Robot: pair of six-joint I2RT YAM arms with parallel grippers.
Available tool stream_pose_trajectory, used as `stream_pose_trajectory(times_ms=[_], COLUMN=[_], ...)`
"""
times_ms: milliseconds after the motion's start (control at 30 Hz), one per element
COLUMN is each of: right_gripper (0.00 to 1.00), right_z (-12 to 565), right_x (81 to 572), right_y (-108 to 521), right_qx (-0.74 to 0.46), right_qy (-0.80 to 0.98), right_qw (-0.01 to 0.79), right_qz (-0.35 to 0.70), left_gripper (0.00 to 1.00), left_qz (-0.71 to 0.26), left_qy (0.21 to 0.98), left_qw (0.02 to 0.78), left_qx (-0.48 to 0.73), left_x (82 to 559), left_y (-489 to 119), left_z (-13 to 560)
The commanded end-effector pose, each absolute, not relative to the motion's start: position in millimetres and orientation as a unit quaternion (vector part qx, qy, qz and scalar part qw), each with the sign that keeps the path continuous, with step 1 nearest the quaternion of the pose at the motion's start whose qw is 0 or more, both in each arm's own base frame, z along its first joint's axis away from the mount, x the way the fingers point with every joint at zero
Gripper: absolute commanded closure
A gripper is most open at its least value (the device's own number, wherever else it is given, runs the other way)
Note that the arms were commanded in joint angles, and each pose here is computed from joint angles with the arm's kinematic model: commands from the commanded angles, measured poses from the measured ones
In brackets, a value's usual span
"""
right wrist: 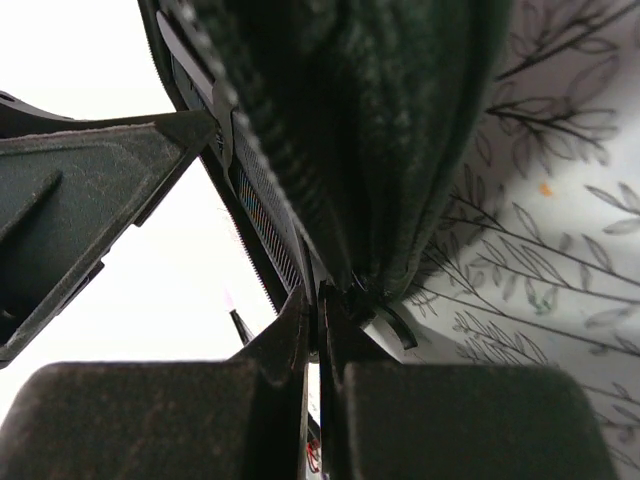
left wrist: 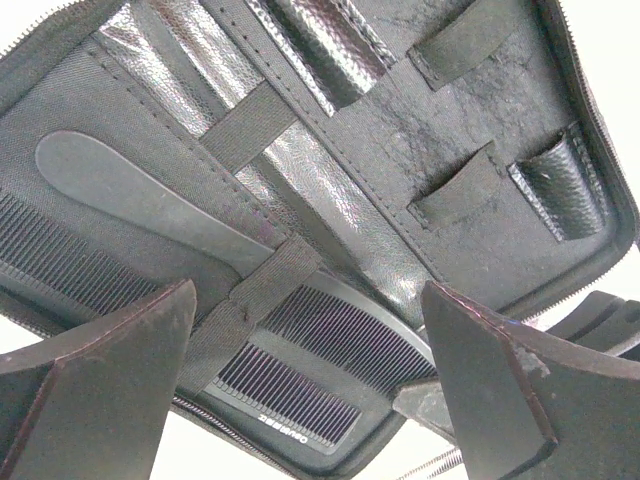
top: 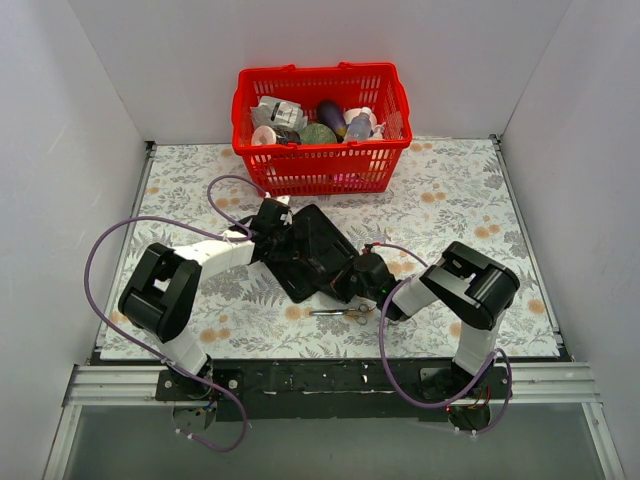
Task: Sort the hair-cutting tools
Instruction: Place the comb in the hairdressing tool bag.
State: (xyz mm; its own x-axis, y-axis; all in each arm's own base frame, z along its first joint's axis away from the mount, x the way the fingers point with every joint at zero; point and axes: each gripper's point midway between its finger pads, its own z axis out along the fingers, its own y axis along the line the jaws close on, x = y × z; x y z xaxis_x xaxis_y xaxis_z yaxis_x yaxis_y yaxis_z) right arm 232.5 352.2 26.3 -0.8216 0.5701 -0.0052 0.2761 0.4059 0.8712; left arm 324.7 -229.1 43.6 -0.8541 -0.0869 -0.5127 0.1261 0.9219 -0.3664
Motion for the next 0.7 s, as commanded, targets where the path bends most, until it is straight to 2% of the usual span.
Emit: stream_pose_trajectory(times_ms=[0,433,467,500,533,600,667], right_gripper=[0.99,0.99,0.95,0.82,0.63,0.52,0.17], right_z=[20.2,18.0,21.7,22.7,23.9,27.5,27.9], right_x=[241.1,248.4,249.3,248.5,248.8,249.2,248.9], right_y=[369.1,364.1,365.7,367.3,368.6,370.8,370.5], right_qx=[0.282,0.311,0.305,0.301,0.297,0.29,0.286], right_qy=[0.816,0.808,0.807,0.808,0.808,0.808,0.81], right_qw=[0.154,0.184,0.188,0.186,0.187,0.189,0.191], right_qz=[0.48,0.465,0.469,0.471,0.473,0.478,0.476], left_gripper=[0.02,0.02,0.02,0.02,0.02,0.02,0.02], left_qz=[-0.17,-0.179,-0.179,-0.18,-0.18,-0.181,-0.179], left_qy=[0.957,0.955,0.955,0.955,0.955,0.955,0.954], left_qw=[0.233,0.235,0.235,0.234,0.234,0.236,0.24], left_qx=[0.013,0.015,0.015,0.017,0.017,0.018,0.017], left_x=[307.1,304.9,304.9,304.3,304.1,305.0,306.1], left_y=[-220.2,-222.9,-222.8,-223.7,-223.6,-224.4,-222.8], left_z=[18.4,22.2,22.2,22.3,21.9,23.5,25.0])
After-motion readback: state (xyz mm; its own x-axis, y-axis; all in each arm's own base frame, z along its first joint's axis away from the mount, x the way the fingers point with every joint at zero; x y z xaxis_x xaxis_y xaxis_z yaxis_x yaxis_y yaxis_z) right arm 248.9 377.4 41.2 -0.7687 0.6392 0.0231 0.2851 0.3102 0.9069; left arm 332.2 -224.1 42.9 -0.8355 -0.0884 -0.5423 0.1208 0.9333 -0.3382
